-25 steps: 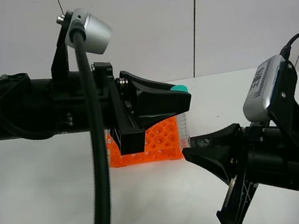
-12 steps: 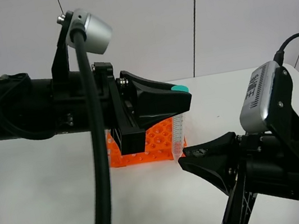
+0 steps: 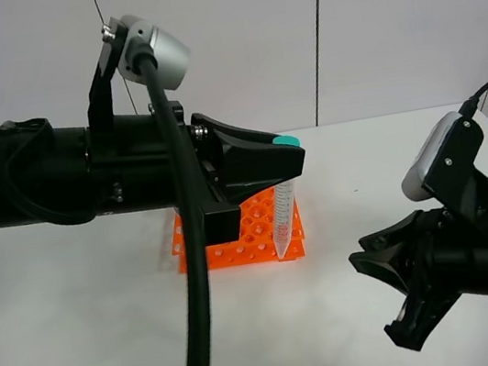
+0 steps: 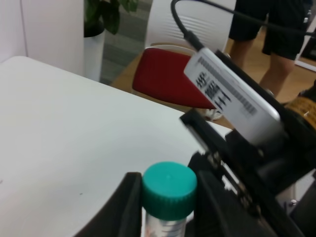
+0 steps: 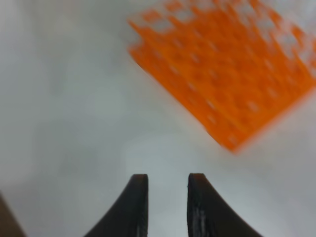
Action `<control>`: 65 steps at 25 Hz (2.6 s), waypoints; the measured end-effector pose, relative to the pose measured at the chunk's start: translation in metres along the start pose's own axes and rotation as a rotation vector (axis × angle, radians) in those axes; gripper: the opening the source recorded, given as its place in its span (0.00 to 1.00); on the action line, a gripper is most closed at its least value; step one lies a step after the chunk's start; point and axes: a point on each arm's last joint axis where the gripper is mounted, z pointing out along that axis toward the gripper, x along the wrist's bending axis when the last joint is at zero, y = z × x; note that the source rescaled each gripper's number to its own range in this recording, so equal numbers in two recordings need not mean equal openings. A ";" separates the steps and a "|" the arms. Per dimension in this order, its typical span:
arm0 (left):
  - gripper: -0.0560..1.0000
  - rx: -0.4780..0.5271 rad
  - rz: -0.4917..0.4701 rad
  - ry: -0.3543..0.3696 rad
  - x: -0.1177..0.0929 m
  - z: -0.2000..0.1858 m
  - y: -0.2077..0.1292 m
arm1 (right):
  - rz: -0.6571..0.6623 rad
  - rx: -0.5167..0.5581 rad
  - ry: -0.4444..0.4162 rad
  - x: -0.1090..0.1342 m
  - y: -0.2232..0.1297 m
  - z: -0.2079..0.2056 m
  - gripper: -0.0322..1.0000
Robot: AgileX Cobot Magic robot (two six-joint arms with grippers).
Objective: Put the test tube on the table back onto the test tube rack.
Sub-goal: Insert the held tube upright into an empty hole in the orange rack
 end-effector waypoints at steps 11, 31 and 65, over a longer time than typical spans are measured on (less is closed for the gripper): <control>0.05 0.009 0.004 0.050 0.005 0.000 -0.001 | 0.235 0.021 -0.242 -0.063 0.027 -0.022 0.32; 0.05 0.009 0.004 0.050 0.005 0.000 -0.001 | 0.492 0.276 -0.446 -0.106 -0.010 -0.049 0.32; 0.05 0.009 0.005 0.050 0.005 0.000 -0.001 | 0.710 0.824 -0.232 -0.068 -0.044 -0.069 0.32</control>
